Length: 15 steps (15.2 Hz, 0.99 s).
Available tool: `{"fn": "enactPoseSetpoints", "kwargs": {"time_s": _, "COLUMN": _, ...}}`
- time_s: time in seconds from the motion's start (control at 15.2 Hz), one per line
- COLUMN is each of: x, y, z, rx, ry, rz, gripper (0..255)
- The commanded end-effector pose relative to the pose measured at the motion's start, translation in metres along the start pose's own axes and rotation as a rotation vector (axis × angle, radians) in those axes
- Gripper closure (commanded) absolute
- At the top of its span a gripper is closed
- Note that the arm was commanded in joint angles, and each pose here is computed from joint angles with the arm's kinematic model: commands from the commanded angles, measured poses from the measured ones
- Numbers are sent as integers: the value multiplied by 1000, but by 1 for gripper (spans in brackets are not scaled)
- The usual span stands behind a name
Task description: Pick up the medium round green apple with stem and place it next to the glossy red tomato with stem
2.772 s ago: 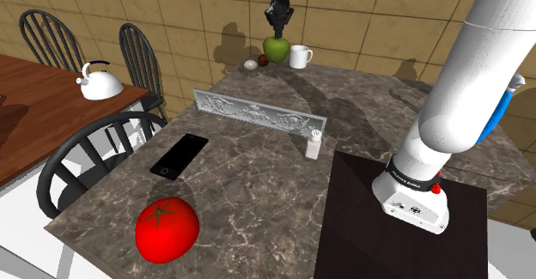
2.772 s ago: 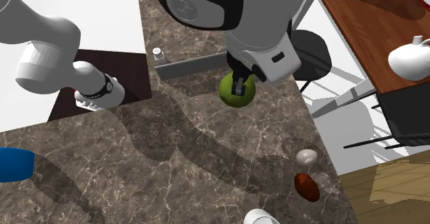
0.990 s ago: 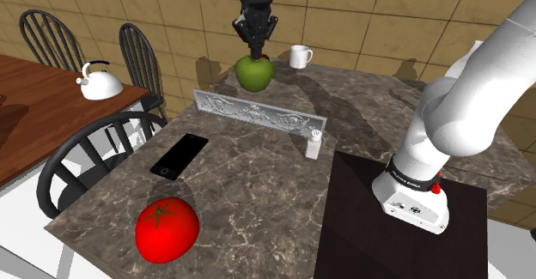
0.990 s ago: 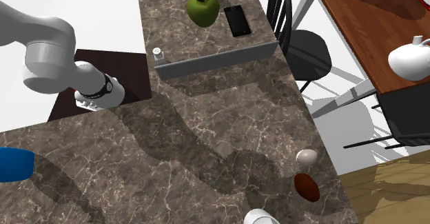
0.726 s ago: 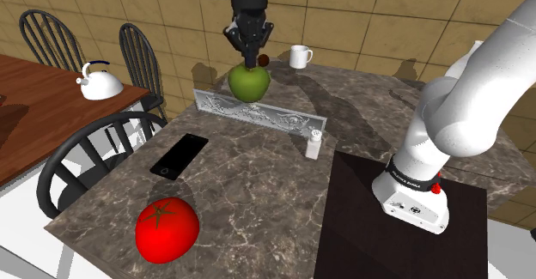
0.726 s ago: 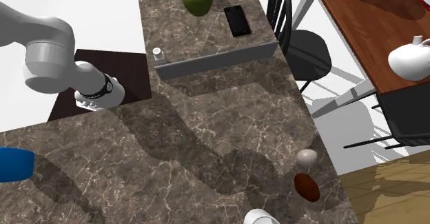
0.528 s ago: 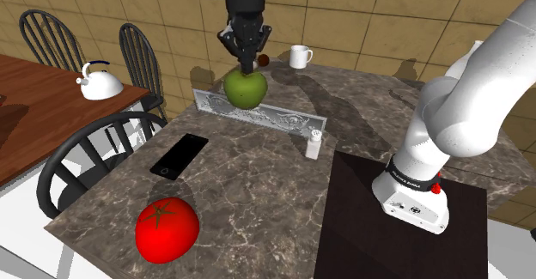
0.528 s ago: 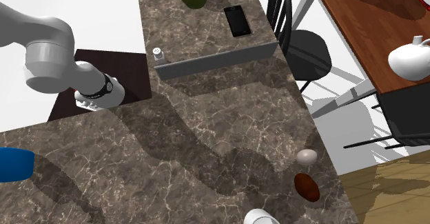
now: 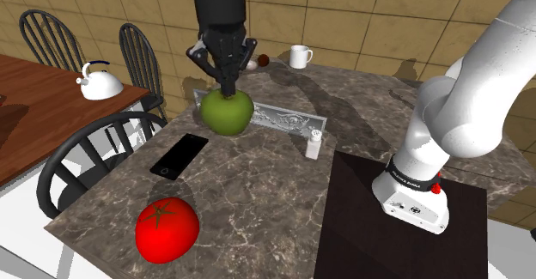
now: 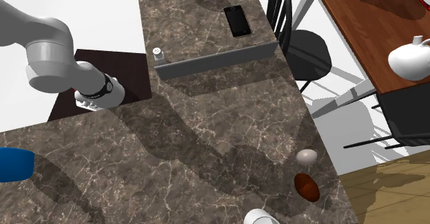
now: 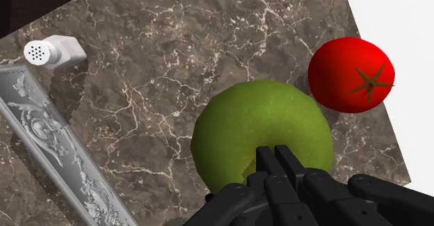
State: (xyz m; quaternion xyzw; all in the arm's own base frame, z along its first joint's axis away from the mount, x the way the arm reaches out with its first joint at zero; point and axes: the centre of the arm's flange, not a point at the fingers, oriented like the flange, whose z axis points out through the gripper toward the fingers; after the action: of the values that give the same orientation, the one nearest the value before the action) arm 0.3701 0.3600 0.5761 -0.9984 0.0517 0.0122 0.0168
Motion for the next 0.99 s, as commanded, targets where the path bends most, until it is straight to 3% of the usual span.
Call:
{"fn": "enactPoseSetpoints", "kwargs": {"time_s": 0.0, "x": -13, "y": -19, "z": 5, "rx": 0, "ry": 0, "rz": 2, "gripper": 255}}
{"fn": "enactPoseSetpoints", "kwargs": {"time_s": 0.92, "x": -11, "y": -17, "z": 79, "rx": 0, "ry": 0, "rz": 2, "gripper": 255}}
